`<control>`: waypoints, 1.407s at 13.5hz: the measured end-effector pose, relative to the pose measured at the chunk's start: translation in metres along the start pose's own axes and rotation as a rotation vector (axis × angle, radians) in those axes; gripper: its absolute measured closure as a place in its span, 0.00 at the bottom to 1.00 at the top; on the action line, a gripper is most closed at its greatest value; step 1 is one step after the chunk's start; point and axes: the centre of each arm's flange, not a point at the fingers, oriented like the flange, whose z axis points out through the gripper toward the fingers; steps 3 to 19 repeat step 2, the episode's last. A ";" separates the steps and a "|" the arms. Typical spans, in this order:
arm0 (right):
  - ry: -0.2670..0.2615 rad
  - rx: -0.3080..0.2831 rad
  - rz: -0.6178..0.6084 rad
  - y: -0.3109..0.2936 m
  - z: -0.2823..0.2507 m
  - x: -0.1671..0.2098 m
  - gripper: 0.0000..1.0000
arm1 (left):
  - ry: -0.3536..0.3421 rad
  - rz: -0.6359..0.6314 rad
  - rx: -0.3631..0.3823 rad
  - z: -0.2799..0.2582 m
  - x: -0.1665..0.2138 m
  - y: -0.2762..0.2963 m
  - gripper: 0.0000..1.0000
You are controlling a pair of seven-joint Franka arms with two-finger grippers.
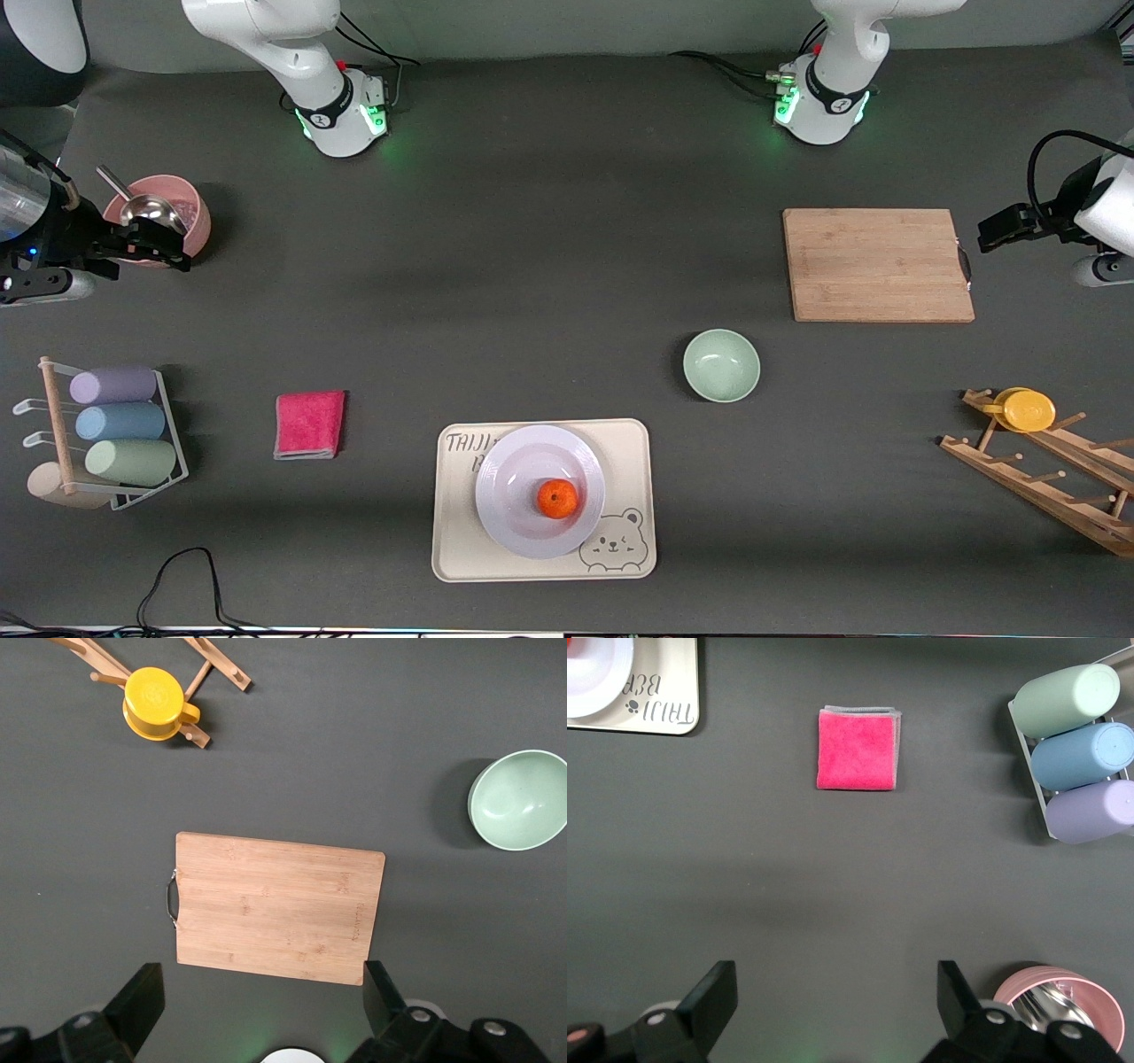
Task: Place orange and plate with both arms
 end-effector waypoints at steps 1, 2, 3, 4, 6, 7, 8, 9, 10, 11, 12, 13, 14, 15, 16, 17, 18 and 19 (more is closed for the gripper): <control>0.000 -0.001 -0.008 -0.005 0.000 0.000 0.00 | 0.002 0.005 0.001 -0.001 0.000 0.003 0.00; -0.001 -0.001 -0.013 -0.008 0.000 0.000 0.00 | 0.003 0.006 0.001 -0.002 0.000 0.004 0.00; -0.001 -0.001 -0.013 -0.008 0.000 0.000 0.00 | 0.003 0.006 0.001 -0.002 0.000 0.004 0.00; -0.001 -0.001 -0.013 -0.008 0.000 0.000 0.00 | 0.003 0.006 0.001 -0.002 0.000 0.004 0.00; -0.001 -0.001 -0.013 -0.008 0.000 0.000 0.00 | 0.003 0.006 0.001 -0.002 0.000 0.004 0.00; -0.001 -0.001 -0.013 -0.008 0.000 0.000 0.00 | 0.003 0.006 0.001 -0.002 0.000 0.004 0.00; -0.001 -0.001 -0.013 -0.008 0.000 0.000 0.00 | 0.003 0.006 0.001 -0.002 0.000 0.004 0.00; -0.001 -0.001 -0.013 -0.008 0.000 0.000 0.00 | 0.003 0.006 0.001 -0.002 0.000 0.004 0.00; -0.001 -0.001 -0.013 -0.008 0.000 0.000 0.00 | 0.003 0.006 0.001 -0.002 0.000 0.004 0.00; -0.001 -0.001 -0.013 -0.008 0.000 0.000 0.00 | 0.003 0.006 0.001 -0.002 0.000 0.004 0.00; -0.001 -0.001 -0.013 -0.008 0.000 0.000 0.00 | 0.003 0.006 0.001 -0.002 0.000 0.004 0.00; -0.001 -0.001 -0.013 -0.008 0.000 0.000 0.00 | 0.003 0.006 0.001 -0.002 0.000 0.004 0.00; -0.001 -0.001 -0.013 -0.008 0.000 0.000 0.00 | 0.003 0.006 0.001 -0.002 0.000 0.004 0.00; -0.001 -0.001 -0.013 -0.008 0.000 0.000 0.00 | 0.003 0.006 0.001 -0.002 0.000 0.004 0.00; -0.001 -0.001 -0.013 -0.008 0.000 0.000 0.00 | 0.003 0.006 0.001 -0.002 0.000 0.004 0.00; -0.001 -0.001 -0.013 -0.008 0.000 0.000 0.00 | 0.003 0.006 0.001 -0.002 0.000 0.004 0.00; -0.001 -0.001 -0.013 -0.008 0.000 0.000 0.00 | 0.003 0.006 0.001 -0.002 0.000 0.004 0.00; -0.001 -0.001 -0.013 -0.008 0.000 0.000 0.00 | 0.003 0.006 0.001 -0.002 0.000 0.004 0.00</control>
